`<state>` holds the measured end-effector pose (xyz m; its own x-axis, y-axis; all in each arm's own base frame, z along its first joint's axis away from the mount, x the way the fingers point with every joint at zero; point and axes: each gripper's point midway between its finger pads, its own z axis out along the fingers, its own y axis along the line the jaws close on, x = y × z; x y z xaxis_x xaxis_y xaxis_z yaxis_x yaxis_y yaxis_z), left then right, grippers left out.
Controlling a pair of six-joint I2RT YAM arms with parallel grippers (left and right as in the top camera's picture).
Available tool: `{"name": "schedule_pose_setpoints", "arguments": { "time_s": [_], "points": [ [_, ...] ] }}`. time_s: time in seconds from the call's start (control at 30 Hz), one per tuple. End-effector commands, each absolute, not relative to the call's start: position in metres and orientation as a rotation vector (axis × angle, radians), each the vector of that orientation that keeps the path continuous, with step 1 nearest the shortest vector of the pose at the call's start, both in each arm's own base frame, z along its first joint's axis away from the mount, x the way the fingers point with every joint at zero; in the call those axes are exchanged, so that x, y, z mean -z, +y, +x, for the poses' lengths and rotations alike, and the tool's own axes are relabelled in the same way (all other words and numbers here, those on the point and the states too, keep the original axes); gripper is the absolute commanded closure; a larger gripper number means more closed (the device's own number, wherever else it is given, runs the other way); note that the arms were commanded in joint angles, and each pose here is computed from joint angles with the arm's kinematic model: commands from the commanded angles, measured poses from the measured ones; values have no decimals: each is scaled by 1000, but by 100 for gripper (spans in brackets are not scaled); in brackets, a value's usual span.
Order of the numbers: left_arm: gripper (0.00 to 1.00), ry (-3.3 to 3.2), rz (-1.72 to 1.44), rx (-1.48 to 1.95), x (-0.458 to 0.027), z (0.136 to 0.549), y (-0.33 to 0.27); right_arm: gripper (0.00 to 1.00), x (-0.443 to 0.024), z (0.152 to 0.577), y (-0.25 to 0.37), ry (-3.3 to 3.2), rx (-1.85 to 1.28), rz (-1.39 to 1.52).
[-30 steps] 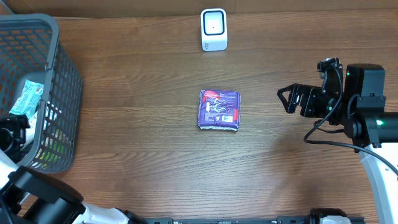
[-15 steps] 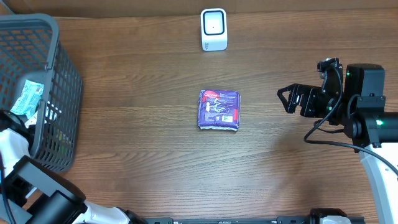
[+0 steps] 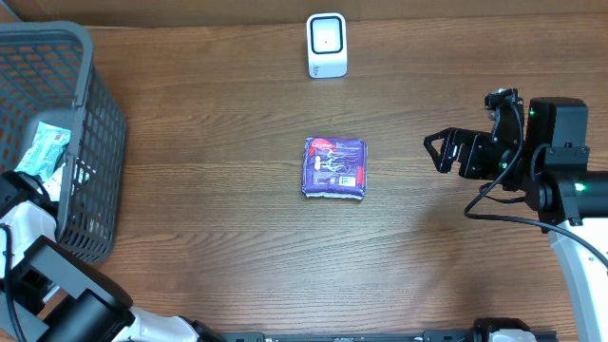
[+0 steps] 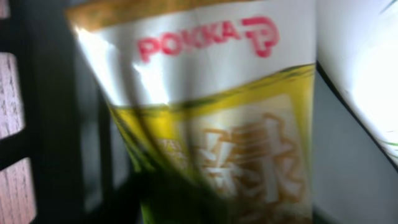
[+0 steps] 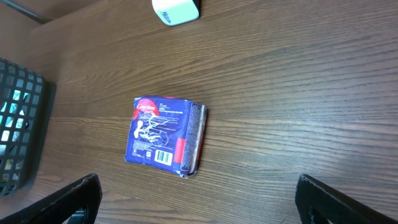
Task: Scan the item barcode
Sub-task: 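Reach the left gripper into the basket for the yellow snack pouch, then carry the yellow snack pouch left of the pad pack and release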
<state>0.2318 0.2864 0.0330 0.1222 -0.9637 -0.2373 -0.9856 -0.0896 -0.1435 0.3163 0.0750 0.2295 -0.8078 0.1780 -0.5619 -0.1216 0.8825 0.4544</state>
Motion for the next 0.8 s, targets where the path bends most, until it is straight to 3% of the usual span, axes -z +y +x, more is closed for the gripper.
{"name": "schedule_pose_setpoints", "arguments": {
  "time_s": [0.0,0.03,0.17,0.3,0.5,0.77],
  "points": [
    [87,1955,-2173,-153,-15,219,275,0,-236,319,77,2409,-641,18],
    [96,1961,-2167,-153,-15,219,275,0,-236,319,77,2409,-641,17],
    [96,2002,-2099,-127,-23,226,277,0,-236,319,77,2409,-641,18],
    [96,2096,-1891,-15,-60,253,281,0,-237,320,77,2404,-640,16],
    [96,2131,-1530,45,-168,284,286,0,-239,322,77,2391,-639,12],
    [96,1981,-1285,-6,-311,269,257,0,-240,323,77,2387,-638,11]
  ]
}}
